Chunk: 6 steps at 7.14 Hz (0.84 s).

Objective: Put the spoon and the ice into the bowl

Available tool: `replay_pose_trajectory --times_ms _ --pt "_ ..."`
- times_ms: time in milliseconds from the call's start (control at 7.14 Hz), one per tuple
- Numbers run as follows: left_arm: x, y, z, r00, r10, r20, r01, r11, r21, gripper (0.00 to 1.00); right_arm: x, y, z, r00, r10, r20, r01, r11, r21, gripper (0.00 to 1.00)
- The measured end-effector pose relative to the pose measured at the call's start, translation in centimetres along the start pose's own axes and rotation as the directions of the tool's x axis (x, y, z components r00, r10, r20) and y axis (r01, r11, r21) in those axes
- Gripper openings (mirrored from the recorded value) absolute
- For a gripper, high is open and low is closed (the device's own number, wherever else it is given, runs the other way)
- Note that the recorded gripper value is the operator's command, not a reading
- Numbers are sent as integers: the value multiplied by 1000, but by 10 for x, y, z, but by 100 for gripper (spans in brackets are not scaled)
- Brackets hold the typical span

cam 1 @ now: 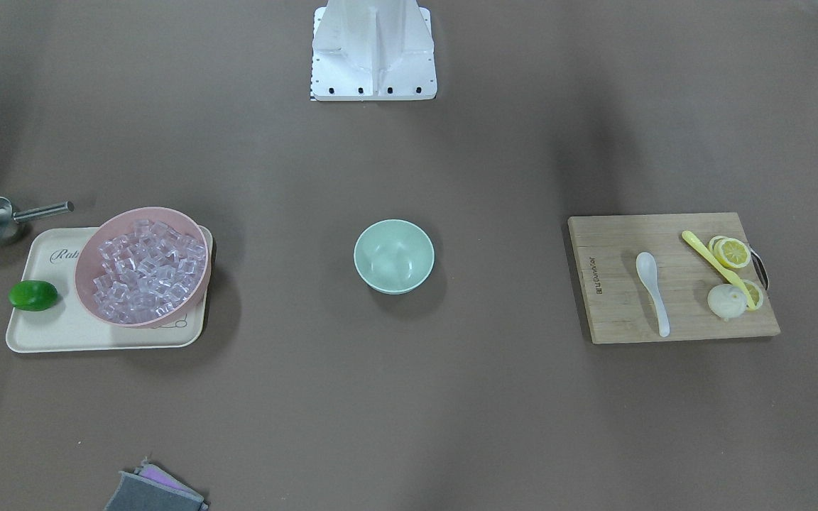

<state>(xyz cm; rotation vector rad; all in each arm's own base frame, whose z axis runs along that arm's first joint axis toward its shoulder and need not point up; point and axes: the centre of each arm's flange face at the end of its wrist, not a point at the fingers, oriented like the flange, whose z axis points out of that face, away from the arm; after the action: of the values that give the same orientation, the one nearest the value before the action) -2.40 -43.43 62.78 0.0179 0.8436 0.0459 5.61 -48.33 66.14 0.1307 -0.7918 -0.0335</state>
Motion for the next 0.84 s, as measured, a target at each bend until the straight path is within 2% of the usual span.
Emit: replay_pose_trajectory --times_ms 841 --pt "13 -5 -12 1000 26 -1 -26 999 32 98 -1 0 -1 1000 -3 1 3 1000 5 100"
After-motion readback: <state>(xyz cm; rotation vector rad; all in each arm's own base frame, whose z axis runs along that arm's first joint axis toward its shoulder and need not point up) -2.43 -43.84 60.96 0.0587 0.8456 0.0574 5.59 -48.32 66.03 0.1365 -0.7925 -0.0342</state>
